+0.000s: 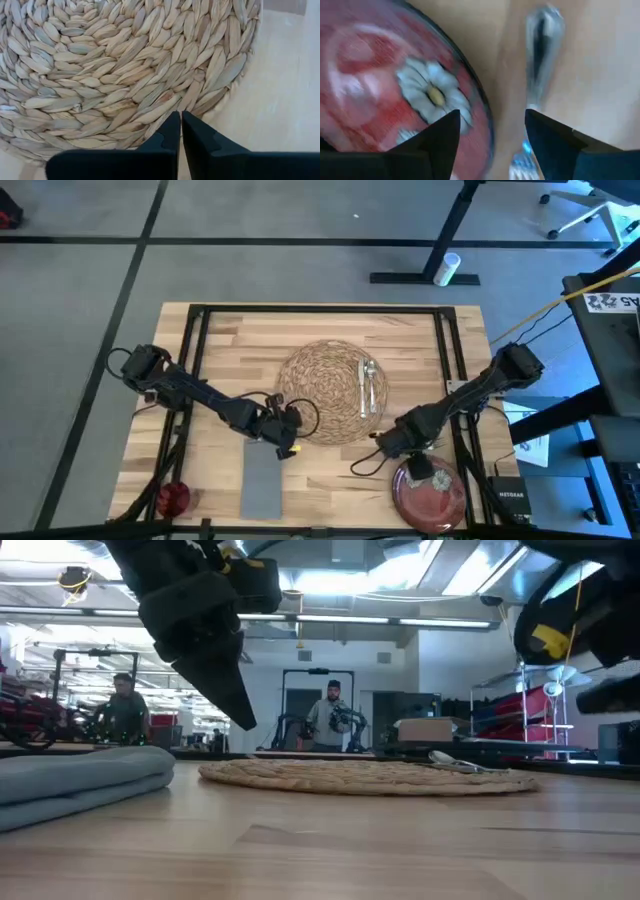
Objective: Set table place
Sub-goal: Put the red plate to the left of silver table knife on the brown placemat
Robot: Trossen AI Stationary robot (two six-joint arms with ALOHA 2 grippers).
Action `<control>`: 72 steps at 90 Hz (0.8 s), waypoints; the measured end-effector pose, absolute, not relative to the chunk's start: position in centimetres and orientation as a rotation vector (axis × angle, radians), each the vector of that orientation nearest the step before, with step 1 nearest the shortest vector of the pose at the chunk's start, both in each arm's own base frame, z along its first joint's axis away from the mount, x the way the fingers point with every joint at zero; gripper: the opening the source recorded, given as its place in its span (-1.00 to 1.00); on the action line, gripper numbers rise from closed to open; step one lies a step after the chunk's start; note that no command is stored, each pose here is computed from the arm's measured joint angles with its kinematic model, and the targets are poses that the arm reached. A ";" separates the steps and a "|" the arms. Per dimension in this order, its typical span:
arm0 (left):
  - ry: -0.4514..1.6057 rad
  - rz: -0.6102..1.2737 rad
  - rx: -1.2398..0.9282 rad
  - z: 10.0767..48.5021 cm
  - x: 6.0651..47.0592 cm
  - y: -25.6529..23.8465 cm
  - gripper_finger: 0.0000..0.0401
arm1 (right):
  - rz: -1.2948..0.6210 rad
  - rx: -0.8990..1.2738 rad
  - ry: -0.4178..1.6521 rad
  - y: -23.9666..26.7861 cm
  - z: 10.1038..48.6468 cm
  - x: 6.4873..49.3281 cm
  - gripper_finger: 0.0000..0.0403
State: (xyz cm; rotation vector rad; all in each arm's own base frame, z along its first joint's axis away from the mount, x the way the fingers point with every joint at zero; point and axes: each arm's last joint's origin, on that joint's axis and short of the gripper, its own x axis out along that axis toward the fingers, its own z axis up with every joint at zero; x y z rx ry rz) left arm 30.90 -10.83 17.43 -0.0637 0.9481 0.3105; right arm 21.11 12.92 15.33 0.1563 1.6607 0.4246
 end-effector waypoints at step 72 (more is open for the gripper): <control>0.958 0.306 -0.052 17.4 30.8 -10.8 -1.00 | 0.616 0.175 1.654 13.3 15.0 20.9 -0.23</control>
